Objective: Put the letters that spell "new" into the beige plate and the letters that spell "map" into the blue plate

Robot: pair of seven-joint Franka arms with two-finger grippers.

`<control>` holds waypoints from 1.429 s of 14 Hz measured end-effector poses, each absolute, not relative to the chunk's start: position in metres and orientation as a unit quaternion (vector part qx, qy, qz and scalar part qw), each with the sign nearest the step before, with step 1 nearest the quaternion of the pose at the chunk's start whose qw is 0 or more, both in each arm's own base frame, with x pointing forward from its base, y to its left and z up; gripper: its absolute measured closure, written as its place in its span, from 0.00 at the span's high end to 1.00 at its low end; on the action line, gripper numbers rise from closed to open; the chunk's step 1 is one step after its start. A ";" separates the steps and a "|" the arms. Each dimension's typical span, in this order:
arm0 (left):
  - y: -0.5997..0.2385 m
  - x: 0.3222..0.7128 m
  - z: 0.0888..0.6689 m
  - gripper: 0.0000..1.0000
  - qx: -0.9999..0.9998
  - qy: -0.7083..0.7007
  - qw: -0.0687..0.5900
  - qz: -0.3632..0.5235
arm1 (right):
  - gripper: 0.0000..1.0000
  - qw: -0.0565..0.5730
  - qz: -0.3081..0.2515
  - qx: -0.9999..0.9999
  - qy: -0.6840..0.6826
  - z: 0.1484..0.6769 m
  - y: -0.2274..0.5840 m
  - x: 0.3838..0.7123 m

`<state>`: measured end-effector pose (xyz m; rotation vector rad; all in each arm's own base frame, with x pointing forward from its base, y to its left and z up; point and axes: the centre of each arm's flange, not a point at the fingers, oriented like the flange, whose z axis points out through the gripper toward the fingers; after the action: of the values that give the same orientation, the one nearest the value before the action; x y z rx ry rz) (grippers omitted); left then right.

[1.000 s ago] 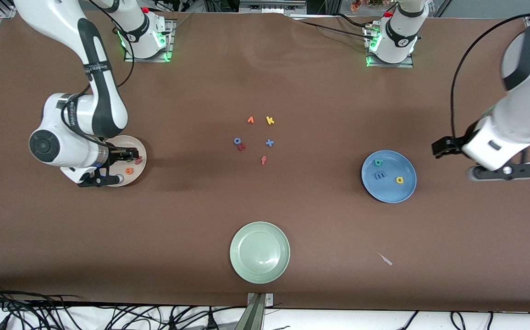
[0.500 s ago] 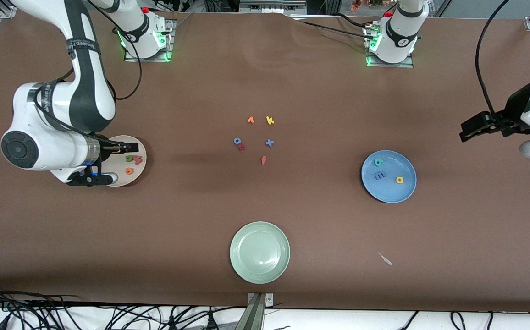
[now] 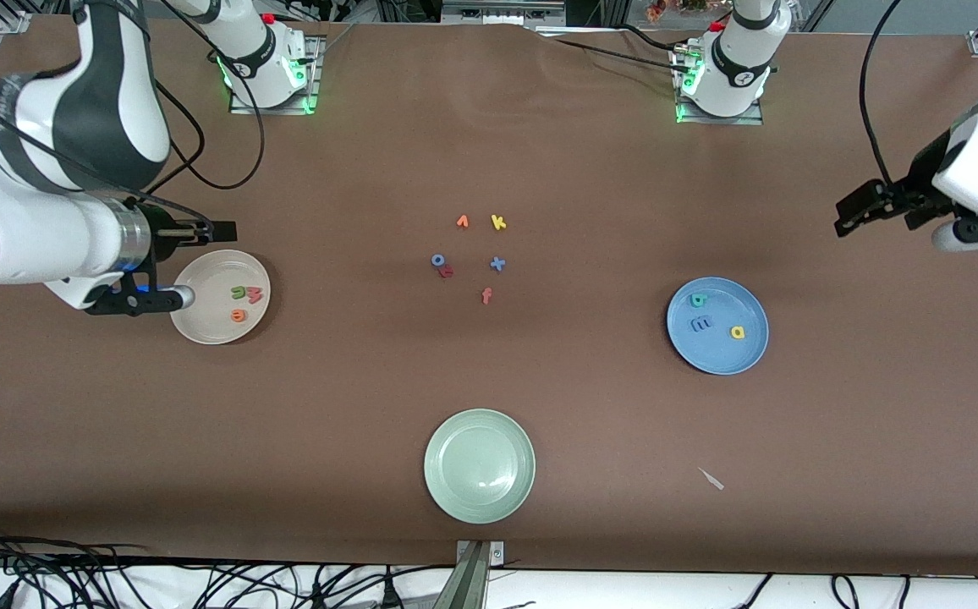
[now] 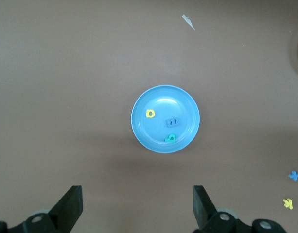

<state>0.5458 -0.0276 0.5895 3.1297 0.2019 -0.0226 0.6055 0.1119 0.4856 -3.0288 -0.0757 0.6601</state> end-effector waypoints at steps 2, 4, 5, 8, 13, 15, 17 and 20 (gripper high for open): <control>-0.030 0.543 0.589 1.00 0.998 0.061 0.002 -0.008 | 1.00 0.016 0.205 -0.978 -0.029 0.490 0.114 0.606; -0.031 0.543 0.587 1.00 0.998 0.060 0.002 -0.010 | 1.00 -0.005 0.182 -0.982 -0.049 0.498 0.116 0.607; -0.032 0.544 0.587 1.00 0.998 0.060 0.002 -0.010 | 1.00 -0.015 0.165 -0.984 -0.063 0.505 0.116 0.607; -0.031 0.544 0.587 1.00 0.998 0.061 0.002 -0.011 | 1.00 -0.015 0.097 -0.992 -0.083 0.531 0.112 0.600; -0.035 0.543 0.586 1.00 0.998 0.056 0.002 -0.011 | 1.00 -0.014 0.065 -0.997 -0.039 0.588 0.053 0.568; -0.037 0.543 0.586 1.00 0.998 0.055 0.002 -0.015 | 1.00 -0.015 0.075 -0.996 -0.037 0.583 0.049 0.560; -0.037 0.541 0.585 1.00 0.998 0.055 0.001 -0.021 | 1.00 -0.015 0.082 -0.996 -0.036 0.573 0.049 0.560; -0.036 0.540 0.584 1.00 0.998 0.054 0.000 -0.026 | 1.00 -0.015 0.086 -0.996 -0.036 0.562 0.049 0.564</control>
<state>0.5401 -0.0364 0.5838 3.1354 0.1707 -0.0807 0.5638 0.0489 0.5621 -3.1578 -0.1133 0.2728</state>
